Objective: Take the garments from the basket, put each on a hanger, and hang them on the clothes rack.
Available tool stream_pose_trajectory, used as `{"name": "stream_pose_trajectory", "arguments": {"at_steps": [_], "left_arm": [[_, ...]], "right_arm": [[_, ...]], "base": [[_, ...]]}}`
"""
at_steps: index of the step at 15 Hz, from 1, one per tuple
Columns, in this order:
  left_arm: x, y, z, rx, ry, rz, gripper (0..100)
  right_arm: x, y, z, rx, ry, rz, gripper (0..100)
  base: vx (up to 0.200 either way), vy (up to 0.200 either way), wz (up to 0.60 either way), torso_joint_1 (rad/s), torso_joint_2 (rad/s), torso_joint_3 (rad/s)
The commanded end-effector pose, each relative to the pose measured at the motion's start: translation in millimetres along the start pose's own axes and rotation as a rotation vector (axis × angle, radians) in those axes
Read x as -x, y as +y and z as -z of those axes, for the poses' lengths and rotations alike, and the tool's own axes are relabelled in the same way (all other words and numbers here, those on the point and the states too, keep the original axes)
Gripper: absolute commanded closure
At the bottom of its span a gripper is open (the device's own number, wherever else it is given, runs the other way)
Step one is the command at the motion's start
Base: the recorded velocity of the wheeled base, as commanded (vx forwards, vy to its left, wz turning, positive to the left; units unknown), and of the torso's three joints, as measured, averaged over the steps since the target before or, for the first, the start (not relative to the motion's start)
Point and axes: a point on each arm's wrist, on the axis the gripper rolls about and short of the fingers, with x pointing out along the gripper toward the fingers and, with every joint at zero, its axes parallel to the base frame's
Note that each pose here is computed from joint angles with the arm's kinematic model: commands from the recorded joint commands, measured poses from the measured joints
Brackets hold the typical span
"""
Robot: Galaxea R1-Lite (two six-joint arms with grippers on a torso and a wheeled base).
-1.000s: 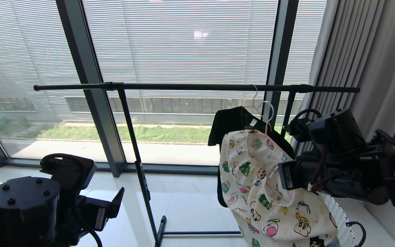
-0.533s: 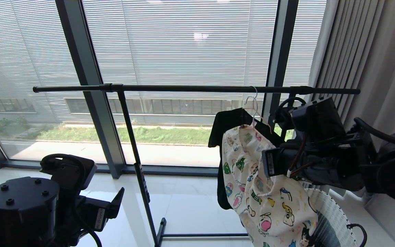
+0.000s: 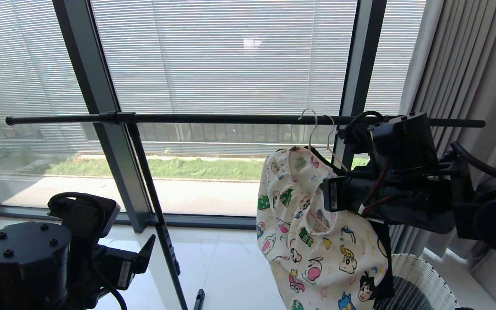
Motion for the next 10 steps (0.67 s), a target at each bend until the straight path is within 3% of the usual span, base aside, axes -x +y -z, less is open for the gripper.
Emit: {"name": "stream_pose_trajectory", "arguments": {"at_steps": [1,7,10], "left_arm": [[0.3,0.3,-0.1,0.002,-0.002,-0.001,0],[3.9,3.2,-0.8,0.013,-0.016,-0.003,0],[3.9,3.3,-1.0,0.014,-0.017,-0.003,0]], "right_arm": [[8.6,3.6,-4.2,-0.001,-0.020,-0.033,100],[5.7,8.6,-2.2,0.025,-0.025,-0.051,100],[2.1,11.3,-0.1,0.034,-0.015,-0.058,100]], "base": [[0.200,0.000,0.00,0.007,0.00,0.002],[0.200,0.000,0.00,0.004,0.00,0.003],[0.000,0.000,0.00,0.000,0.00,0.000]]}}
